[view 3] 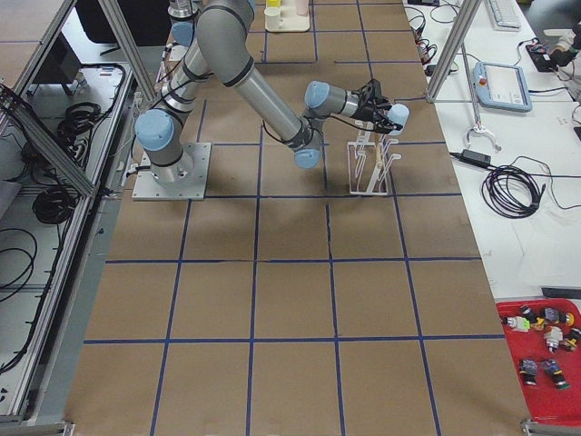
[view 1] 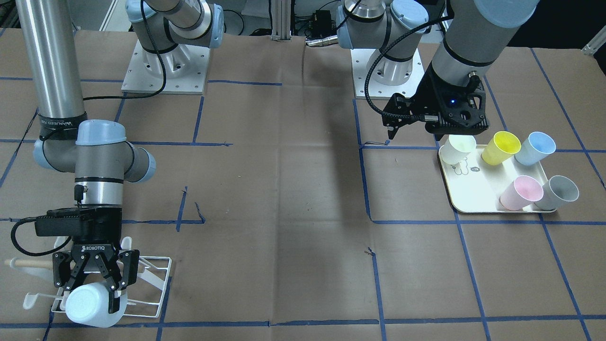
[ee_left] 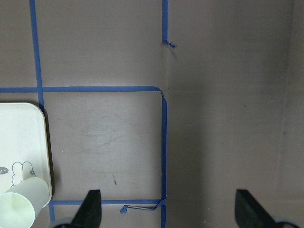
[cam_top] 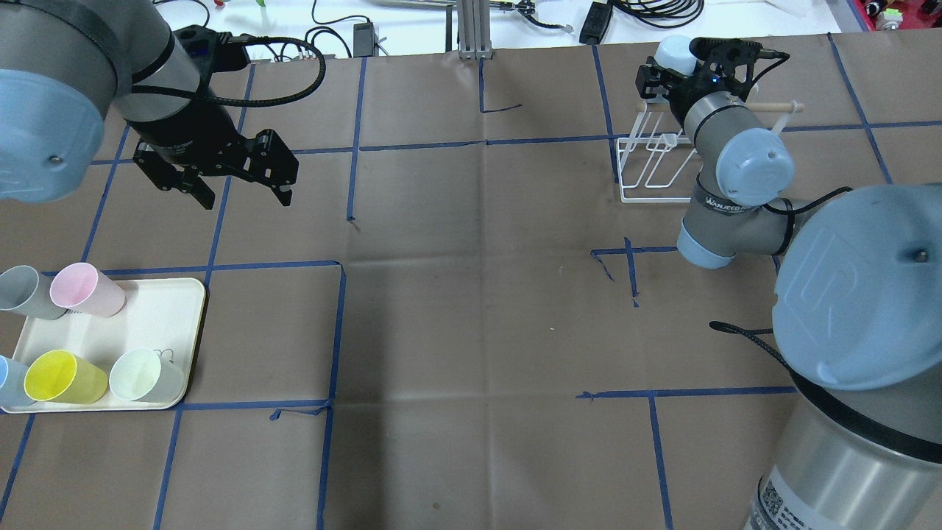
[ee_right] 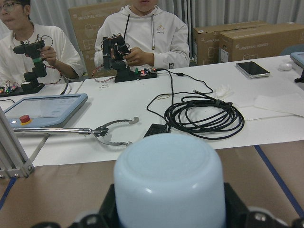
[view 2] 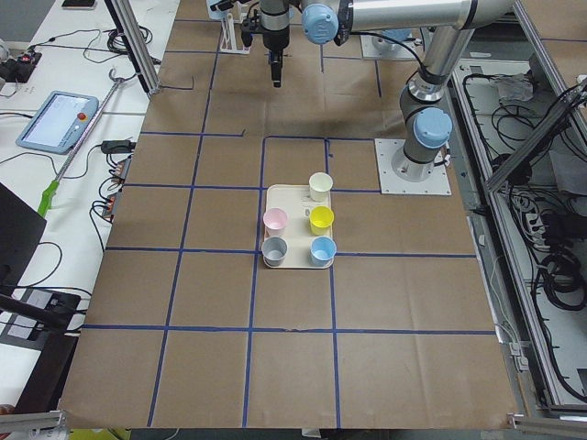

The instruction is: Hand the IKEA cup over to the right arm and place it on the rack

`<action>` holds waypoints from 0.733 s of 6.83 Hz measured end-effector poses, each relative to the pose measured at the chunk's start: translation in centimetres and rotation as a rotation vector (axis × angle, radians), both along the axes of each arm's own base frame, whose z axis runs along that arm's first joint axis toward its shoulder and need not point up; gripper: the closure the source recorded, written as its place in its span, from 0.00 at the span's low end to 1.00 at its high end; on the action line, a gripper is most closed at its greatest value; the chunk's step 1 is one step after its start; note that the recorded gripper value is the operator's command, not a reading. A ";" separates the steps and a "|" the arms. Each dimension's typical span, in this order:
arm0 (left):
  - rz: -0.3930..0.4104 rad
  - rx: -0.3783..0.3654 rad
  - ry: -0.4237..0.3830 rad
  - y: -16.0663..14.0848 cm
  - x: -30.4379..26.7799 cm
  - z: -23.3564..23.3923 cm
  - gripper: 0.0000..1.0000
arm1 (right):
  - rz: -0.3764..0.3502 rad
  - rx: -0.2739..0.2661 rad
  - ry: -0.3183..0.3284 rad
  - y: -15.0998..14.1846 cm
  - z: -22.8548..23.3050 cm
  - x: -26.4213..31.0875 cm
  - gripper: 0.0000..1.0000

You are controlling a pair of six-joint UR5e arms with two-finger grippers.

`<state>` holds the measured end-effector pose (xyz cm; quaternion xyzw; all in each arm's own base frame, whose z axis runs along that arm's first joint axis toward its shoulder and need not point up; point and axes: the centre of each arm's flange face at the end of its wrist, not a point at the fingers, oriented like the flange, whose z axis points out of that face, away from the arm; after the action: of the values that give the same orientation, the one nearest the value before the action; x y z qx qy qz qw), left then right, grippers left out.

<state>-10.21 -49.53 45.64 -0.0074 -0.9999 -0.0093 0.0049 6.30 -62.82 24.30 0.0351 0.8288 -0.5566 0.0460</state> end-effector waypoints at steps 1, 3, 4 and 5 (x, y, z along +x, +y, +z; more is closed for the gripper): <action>-0.001 0.001 -0.005 0.4 2.2 -0.1 0.01 | 0.001 0.011 -0.002 -0.1 -0.1 0.0 0.00; 0.011 0.022 0.003 2.6 9.6 -1.4 0.01 | 0.003 0.025 -0.005 -0.2 0.0 0.0 0.00; 0.014 0.032 0.012 4.6 13.2 -2.4 0.01 | 0.006 0.044 -0.011 -0.4 0.2 0.0 0.00; 0.018 0.039 0.021 6.8 16.3 -3.3 0.01 | 0.011 0.042 -0.015 -0.7 1.3 0.1 0.00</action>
<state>6.12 -42.78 42.34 0.0016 -0.9995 -0.0288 0.0156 6.37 -63.50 25.64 0.0357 0.8400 -0.5386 0.0546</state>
